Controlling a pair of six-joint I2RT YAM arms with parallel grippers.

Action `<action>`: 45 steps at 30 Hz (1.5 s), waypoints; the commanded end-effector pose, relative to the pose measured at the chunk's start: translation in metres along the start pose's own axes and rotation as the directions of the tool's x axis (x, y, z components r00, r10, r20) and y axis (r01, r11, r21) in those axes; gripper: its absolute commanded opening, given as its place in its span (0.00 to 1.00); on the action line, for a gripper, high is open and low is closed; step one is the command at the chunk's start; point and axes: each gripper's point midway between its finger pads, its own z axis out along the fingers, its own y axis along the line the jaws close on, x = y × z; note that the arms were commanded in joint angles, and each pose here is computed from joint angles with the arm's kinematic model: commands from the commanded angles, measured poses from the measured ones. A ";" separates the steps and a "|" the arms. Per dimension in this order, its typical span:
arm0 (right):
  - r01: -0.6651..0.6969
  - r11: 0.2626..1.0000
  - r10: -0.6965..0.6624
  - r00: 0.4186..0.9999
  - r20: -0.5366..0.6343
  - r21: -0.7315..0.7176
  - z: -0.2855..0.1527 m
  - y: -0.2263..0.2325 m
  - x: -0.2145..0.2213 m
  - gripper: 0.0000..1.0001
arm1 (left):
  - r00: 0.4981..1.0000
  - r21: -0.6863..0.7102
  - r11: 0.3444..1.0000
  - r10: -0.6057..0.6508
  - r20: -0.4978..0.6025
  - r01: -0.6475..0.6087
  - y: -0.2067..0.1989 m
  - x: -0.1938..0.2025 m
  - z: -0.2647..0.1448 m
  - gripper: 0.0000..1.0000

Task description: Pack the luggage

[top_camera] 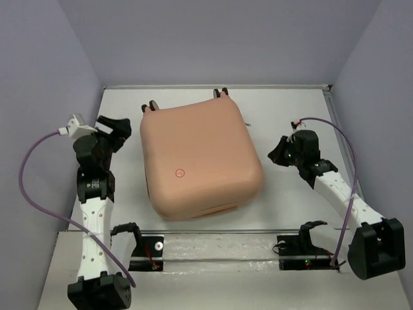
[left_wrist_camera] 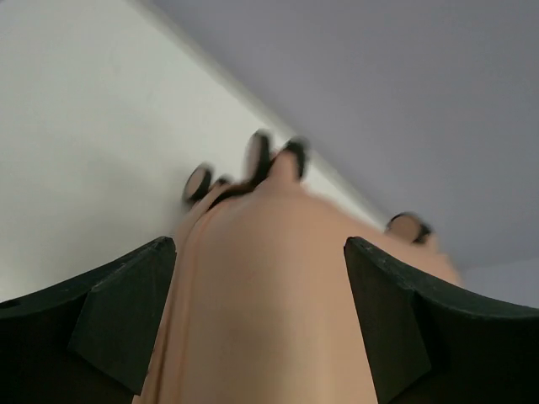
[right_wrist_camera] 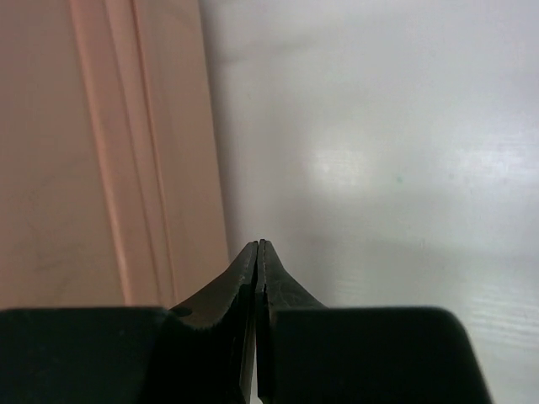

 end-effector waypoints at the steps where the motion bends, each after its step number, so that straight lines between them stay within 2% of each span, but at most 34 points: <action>1: -0.053 0.999 0.053 0.995 -0.085 0.001 -0.014 -0.013 0.052 0.07 | 0.950 -0.227 0.974 -0.063 -0.306 -0.009 0.101 0.118 -0.011 0.93; 2: -0.056 0.998 0.056 0.995 -0.077 -0.003 -0.016 -0.012 0.050 0.07 | 0.946 -0.238 0.971 -0.071 -0.316 -0.007 0.107 0.125 -0.012 0.92; 6: -0.102 0.994 0.093 0.980 -0.174 -0.045 -0.017 -0.012 0.090 0.07 | 0.906 -0.281 0.959 -0.151 -0.395 0.037 0.128 0.164 -0.020 0.89; 9: -0.132 0.980 0.097 0.969 -0.226 -0.147 -0.015 0.010 0.106 0.07 | 0.877 -0.283 0.957 -0.194 -0.440 0.069 0.135 0.186 -0.024 0.86; 11: -0.103 0.972 0.040 0.958 -0.282 -0.212 -0.015 0.038 0.124 0.07 | 0.854 -0.266 0.958 -0.227 -0.467 0.109 0.133 0.199 -0.027 0.83; 15: -0.144 0.953 0.061 0.953 -0.296 -0.267 -0.012 0.060 0.127 0.07 | 0.846 -0.242 0.960 -0.241 -0.475 0.138 0.129 0.211 -0.028 0.82; 19: -0.144 0.954 0.069 0.959 -0.276 -0.263 -0.003 0.067 0.117 0.07 | 0.839 -0.173 0.967 -0.247 -0.485 0.185 0.098 0.212 -0.005 0.82; 23: -0.114 0.952 0.060 0.979 -0.193 -0.284 0.008 0.084 0.080 0.07 | 0.816 -0.077 0.971 -0.234 -0.529 0.228 0.029 0.225 0.034 0.82; 26: -0.092 0.961 0.052 0.987 -0.155 -0.262 0.016 0.087 0.062 0.07 | 0.805 -0.064 0.961 -0.261 -0.532 0.269 0.011 0.228 0.047 0.81; 29: -0.078 0.963 0.045 0.991 -0.129 -0.259 0.026 0.095 0.045 0.07 | 0.809 -0.035 0.955 -0.270 -0.523 0.296 -0.003 0.219 0.050 0.80; 31: -0.081 0.970 0.047 0.988 -0.148 -0.229 0.026 0.088 0.052 0.07 | 0.826 -0.072 0.959 -0.273 -0.494 0.274 0.012 0.216 0.045 0.80; 32: -0.076 0.973 0.047 0.989 -0.138 -0.217 0.025 0.085 0.052 0.07 | 0.851 -0.056 0.965 -0.253 -0.460 0.257 0.013 0.204 0.042 0.81; 33: -0.075 0.975 0.046 0.989 -0.140 -0.207 0.025 0.081 0.055 0.07 | 0.858 -0.095 0.966 -0.258 -0.444 0.242 0.030 0.201 0.037 0.82; 37: -0.070 0.978 0.035 0.983 -0.180 -0.195 0.019 0.071 0.073 0.07 | 0.911 -0.102 0.978 -0.208 -0.356 0.183 0.049 0.166 0.021 0.87; 38: -0.064 0.979 0.027 0.982 -0.187 -0.194 0.019 0.071 0.074 0.07 | 0.942 -0.052 0.988 -0.155 -0.299 0.146 0.039 0.145 0.014 0.89; 41: -0.019 0.990 -0.006 0.984 -0.176 -0.137 0.018 0.057 0.075 0.07 | 0.983 0.025 0.998 -0.054 -0.175 0.059 0.011 0.094 -0.008 0.89; 43: 0.023 0.994 -0.040 0.988 -0.151 -0.110 0.013 0.049 0.073 0.07 | 0.991 0.136 0.990 0.054 -0.123 -0.037 -0.020 0.068 -0.030 0.85; 45: 0.014 0.997 -0.022 0.994 -0.109 -0.077 0.008 0.036 0.065 0.07 | 0.978 0.224 0.969 0.139 -0.156 -0.102 -0.042 0.073 -0.051 0.75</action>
